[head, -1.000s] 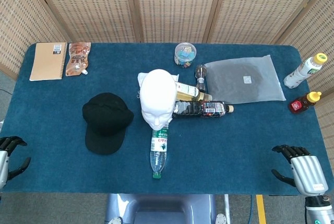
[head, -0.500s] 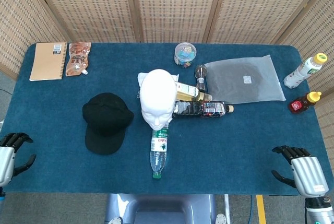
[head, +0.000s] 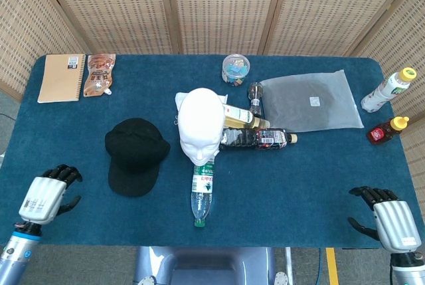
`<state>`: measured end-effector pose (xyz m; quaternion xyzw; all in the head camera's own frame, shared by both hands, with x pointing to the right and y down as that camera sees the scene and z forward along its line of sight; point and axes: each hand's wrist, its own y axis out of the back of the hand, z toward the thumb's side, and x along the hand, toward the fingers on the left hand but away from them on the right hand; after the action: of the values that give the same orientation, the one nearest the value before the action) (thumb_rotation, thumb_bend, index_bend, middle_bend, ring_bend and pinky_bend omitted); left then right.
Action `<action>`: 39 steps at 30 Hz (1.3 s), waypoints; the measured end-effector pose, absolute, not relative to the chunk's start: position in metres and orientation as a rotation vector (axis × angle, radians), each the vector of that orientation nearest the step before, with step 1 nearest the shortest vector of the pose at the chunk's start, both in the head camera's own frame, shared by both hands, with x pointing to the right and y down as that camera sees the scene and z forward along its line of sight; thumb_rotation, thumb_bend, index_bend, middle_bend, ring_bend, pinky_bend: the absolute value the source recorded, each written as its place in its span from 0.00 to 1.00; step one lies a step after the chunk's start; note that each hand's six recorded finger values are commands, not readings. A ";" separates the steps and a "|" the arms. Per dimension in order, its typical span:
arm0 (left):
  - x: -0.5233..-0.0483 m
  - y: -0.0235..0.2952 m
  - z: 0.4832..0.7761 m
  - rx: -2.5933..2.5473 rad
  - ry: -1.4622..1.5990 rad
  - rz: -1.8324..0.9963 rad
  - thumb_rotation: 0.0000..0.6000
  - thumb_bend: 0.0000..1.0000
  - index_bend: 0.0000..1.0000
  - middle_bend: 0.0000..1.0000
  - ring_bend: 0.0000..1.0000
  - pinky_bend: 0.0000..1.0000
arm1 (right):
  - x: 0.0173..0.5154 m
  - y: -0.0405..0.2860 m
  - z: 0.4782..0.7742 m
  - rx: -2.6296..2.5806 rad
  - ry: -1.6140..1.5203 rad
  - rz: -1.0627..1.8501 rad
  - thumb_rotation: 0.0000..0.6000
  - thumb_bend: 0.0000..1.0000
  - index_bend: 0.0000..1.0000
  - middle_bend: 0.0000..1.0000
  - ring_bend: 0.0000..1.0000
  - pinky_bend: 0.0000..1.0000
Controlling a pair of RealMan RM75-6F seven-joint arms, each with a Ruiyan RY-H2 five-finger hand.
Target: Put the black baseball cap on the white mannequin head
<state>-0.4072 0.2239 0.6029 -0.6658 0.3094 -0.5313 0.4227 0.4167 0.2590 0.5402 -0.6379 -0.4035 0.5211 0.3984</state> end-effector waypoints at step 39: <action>-0.329 0.240 0.689 -1.706 0.831 -1.223 1.00 0.12 0.51 0.53 0.36 0.54 | 0.435 0.267 0.530 -1.576 -1.072 1.339 1.00 0.16 0.37 0.42 0.44 0.41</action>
<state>-0.3286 0.2395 0.6889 -0.6830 0.3327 -0.4897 0.4277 0.4346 0.2670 0.5301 -0.6215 -0.4226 0.5281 0.3953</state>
